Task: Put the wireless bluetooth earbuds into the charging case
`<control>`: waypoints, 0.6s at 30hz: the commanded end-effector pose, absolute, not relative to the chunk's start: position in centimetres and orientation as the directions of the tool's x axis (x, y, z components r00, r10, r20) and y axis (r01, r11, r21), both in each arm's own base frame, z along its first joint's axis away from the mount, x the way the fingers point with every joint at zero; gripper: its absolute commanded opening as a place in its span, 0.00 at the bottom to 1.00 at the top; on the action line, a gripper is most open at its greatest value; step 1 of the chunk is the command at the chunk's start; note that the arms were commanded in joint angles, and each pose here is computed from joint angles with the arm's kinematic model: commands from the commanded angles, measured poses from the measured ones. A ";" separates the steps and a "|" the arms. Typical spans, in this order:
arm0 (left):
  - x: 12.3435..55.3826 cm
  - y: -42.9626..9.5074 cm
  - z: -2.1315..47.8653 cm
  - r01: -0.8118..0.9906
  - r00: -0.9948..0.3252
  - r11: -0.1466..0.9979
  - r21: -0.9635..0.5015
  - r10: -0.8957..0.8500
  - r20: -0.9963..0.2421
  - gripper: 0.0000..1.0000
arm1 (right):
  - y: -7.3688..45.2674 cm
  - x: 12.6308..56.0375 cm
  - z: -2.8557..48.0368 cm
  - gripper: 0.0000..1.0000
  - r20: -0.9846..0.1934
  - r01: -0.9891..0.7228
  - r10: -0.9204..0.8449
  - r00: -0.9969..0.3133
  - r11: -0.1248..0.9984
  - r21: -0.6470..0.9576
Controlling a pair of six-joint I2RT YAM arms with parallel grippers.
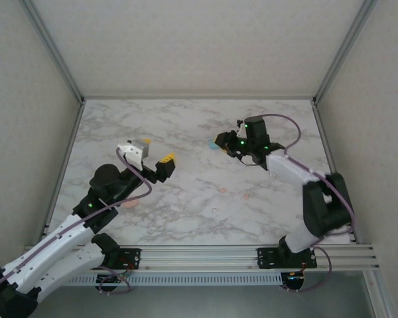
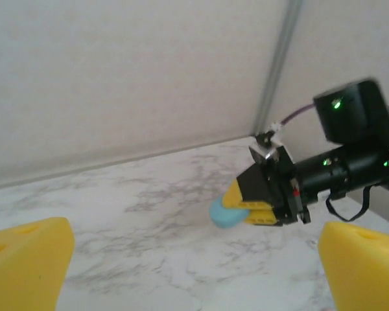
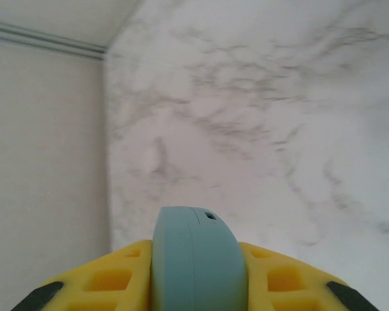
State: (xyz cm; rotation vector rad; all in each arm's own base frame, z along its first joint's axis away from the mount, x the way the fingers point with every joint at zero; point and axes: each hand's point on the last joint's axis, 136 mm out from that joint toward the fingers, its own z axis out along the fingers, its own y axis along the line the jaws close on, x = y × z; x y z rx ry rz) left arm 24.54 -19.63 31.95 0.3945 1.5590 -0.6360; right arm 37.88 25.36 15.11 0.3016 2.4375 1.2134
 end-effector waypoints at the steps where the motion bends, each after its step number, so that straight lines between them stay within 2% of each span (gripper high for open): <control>1: 25.5 -17.1 30.4 0.457 -0.204 0.860 -0.226 -0.146 -0.968 0.98 | 25.6 40.1 12.2 0.14 -0.275 -0.017 0.290 -0.917 0.661 0.751; 5: 25.5 -16.5 29.8 0.412 -0.276 0.877 -0.247 -0.138 -0.951 0.98 | 26.7 42.4 10.5 0.15 -0.236 -0.016 0.271 -0.933 0.624 0.781; 11: 26.1 -15.9 28.3 0.363 -0.361 0.900 -0.241 -0.103 -0.927 0.99 | 27.4 44.4 7.0 0.16 -0.174 -0.005 0.189 -0.966 0.661 0.751; 18: 27.7 -15.2 26.7 0.270 -0.471 0.937 -0.222 -0.072 -0.879 0.95 | 26.4 44.3 4.5 0.19 -0.116 -0.002 0.116 -0.986 0.698 0.716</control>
